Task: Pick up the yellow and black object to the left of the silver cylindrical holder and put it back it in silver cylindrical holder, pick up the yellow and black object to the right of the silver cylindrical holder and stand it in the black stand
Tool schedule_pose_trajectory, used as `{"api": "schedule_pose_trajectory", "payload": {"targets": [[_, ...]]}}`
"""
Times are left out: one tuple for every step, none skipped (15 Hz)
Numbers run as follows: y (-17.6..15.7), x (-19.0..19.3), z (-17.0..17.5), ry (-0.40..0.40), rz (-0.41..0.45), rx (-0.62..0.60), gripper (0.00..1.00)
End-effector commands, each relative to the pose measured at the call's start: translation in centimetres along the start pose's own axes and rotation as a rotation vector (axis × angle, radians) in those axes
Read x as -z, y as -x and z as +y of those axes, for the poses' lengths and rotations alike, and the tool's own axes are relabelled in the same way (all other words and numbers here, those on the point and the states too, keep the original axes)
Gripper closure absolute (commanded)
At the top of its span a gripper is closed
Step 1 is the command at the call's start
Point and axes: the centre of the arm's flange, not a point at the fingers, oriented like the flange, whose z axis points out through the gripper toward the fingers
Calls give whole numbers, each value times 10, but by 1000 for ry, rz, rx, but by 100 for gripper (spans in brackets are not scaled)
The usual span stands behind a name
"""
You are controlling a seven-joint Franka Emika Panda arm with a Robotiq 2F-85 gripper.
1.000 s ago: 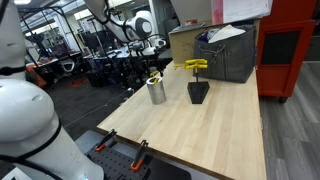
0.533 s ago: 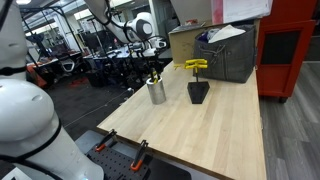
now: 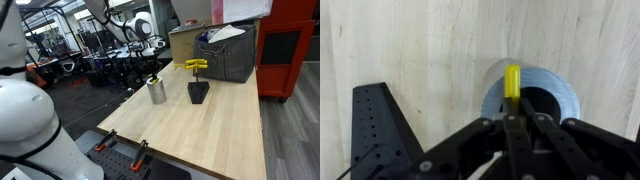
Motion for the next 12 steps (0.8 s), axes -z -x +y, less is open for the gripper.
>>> {"api": "schedule_pose_trajectory", "payload": {"targets": [[3, 16, 6, -1, 25, 5, 100], [4, 18, 6, -3, 26, 5, 100], [4, 19, 6, -2, 27, 3, 100], [4, 19, 6, -2, 29, 3, 74], [4, 18, 6, -1, 27, 5, 73], [4, 17, 5, 0, 23, 5, 66], [4, 14, 4, 0, 19, 5, 60], [4, 13, 4, 0, 17, 5, 51], [4, 11, 3, -2, 14, 6, 45], [4, 10, 2, -2, 13, 6, 38], [4, 9, 1, -4, 11, 7, 29], [4, 8, 0, -4, 9, 8, 23]]}}
